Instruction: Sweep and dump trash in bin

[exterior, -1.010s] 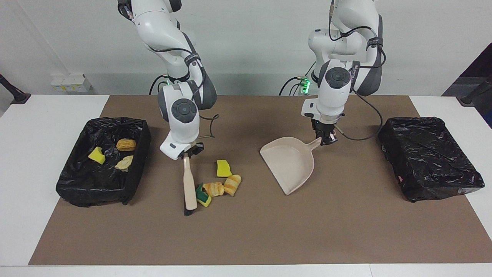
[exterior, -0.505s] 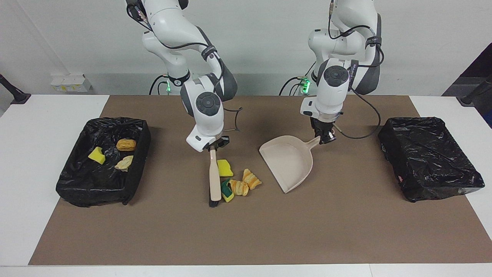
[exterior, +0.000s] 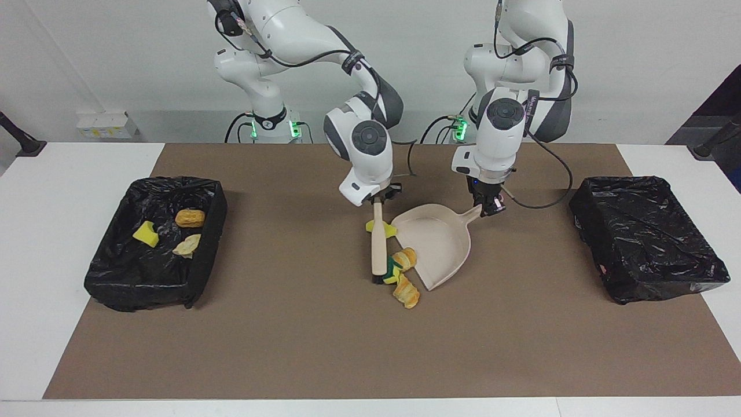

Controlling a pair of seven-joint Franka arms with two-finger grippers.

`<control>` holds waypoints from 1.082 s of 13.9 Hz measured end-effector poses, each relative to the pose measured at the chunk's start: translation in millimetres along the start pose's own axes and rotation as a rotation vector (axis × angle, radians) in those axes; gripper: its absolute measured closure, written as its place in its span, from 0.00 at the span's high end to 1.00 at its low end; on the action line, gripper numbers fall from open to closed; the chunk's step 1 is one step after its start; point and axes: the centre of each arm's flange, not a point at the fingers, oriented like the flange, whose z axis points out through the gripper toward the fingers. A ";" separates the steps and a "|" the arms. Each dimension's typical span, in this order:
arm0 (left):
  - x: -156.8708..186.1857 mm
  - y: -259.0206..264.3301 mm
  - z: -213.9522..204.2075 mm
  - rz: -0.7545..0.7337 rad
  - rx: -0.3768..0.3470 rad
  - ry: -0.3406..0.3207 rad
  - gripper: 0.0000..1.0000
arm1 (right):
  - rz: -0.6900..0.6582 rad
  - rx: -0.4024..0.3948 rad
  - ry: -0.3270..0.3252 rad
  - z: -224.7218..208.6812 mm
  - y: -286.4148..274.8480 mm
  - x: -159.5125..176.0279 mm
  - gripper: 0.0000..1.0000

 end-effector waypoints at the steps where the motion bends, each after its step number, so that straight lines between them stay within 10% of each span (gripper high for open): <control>1: 0.0 0.0 -0.1 0.000 0.000 0.000 0.32 | -0.018 0.007 0.008 -0.8 -15.8 -11.9 0.26; 6: 0.5 0.5 -0.1 0.000 0.000 0.000 0.32 | -0.086 0.028 0.039 -1.1 -56.4 -45.0 0.26; 15: 4.3 1.3 -2.2 -0.031 0.013 0.014 0.32 | 0.047 0.089 0.147 -69.9 23.6 11.9 0.26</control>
